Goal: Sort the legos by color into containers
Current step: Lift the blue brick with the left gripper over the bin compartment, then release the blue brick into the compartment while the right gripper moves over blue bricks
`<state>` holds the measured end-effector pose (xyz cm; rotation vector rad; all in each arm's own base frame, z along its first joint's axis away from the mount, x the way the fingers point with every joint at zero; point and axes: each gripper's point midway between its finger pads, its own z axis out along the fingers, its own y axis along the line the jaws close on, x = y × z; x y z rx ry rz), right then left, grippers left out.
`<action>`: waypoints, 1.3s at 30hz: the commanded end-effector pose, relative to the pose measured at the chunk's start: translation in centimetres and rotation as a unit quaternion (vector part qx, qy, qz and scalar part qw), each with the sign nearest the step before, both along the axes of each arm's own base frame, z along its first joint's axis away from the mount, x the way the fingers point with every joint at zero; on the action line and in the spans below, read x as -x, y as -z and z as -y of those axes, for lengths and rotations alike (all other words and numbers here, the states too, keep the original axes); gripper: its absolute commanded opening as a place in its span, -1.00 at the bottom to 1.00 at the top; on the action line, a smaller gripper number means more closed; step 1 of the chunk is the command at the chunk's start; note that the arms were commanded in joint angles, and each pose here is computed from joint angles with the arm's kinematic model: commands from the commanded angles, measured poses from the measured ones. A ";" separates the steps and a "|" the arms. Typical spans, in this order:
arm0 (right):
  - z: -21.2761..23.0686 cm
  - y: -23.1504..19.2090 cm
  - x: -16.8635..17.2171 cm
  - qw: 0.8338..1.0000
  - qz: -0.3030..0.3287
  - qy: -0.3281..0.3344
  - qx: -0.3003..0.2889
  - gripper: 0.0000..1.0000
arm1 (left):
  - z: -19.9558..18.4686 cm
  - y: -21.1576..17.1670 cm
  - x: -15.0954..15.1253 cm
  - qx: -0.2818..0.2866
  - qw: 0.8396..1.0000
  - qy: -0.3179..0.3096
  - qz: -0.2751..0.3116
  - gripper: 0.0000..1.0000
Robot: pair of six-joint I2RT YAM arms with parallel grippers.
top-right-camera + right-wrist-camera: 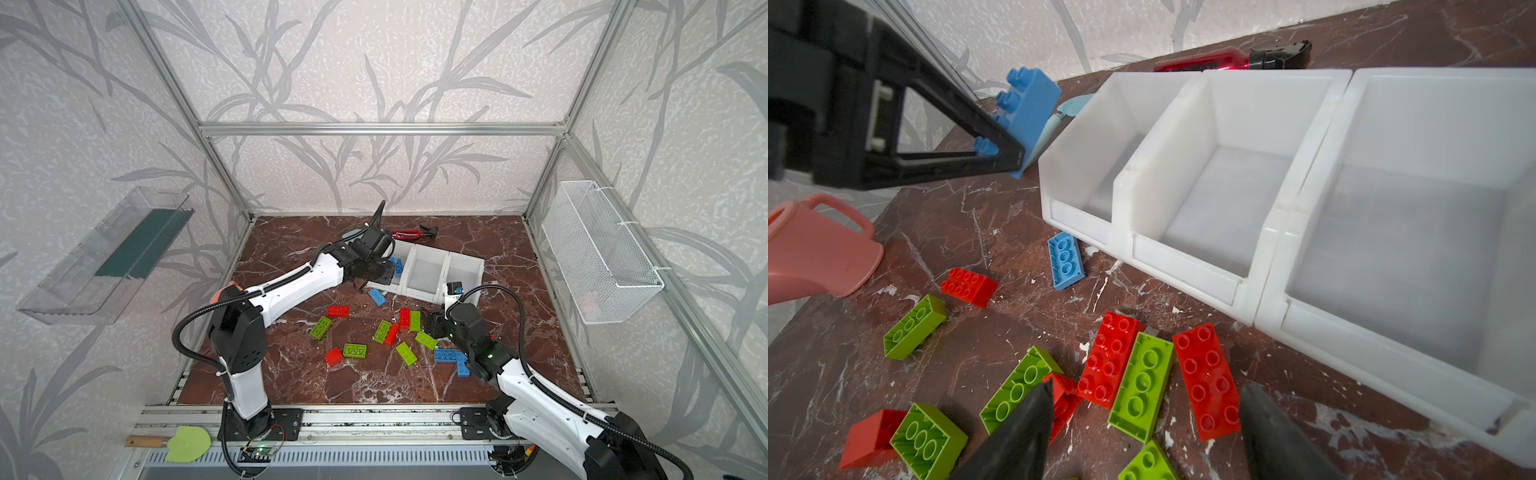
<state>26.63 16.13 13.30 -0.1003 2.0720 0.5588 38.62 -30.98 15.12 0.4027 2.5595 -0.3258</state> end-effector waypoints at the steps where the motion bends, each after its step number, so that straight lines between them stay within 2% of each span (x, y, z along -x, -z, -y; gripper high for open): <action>1: 0.3 -0.4 -0.1 1.000 0.011 0.010 -0.012 0.43 | 0.0 0.5 -1.7 -0.001 1.000 0.001 -0.011 -0.35; 7: 0.3 -0.3 -0.1 1.000 0.010 0.011 -0.012 0.43 | -0.5 2.5 -5.1 0.015 0.999 -0.029 -0.036 -0.35; 16: 0.5 -0.3 -0.2 1.000 0.011 0.018 -0.014 0.43 | 0.6 5.0 -6.8 0.004 0.998 -0.022 -0.062 -0.30; 18: 0.5 -0.3 -0.1 1.000 0.012 0.019 -0.015 0.42 | 0.6 5.2 -7.1 0.001 0.997 -0.028 -0.066 -0.22; 24: 0.5 -1.2 0.3 0.999 0.004 0.021 -0.038 0.43 | 0.6 5.2 -7.5 0.006 0.996 -0.036 -0.076 0.17; 28: 1.3 -2.3 1.0 0.999 -0.010 0.029 -0.030 0.42 | 0.3 4.5 -7.1 0.003 0.997 -0.036 -0.074 0.40; 30: 2.3 -2.4 1.7 0.999 -0.022 0.039 -0.008 0.42 | 0.2 3.4 -6.9 0.009 0.997 -0.037 -0.066 0.47; 36: 5.2 -2.6 3.8 0.995 -0.055 0.070 0.046 0.42 | -0.5 -1.0 -5.3 0.034 0.998 -0.043 -0.028 0.56; 39: 7.1 -2.2 4.9 0.989 -0.084 0.113 0.050 0.42 | -0.9 -3.2 -3.4 0.048 0.998 -0.043 -0.005 0.56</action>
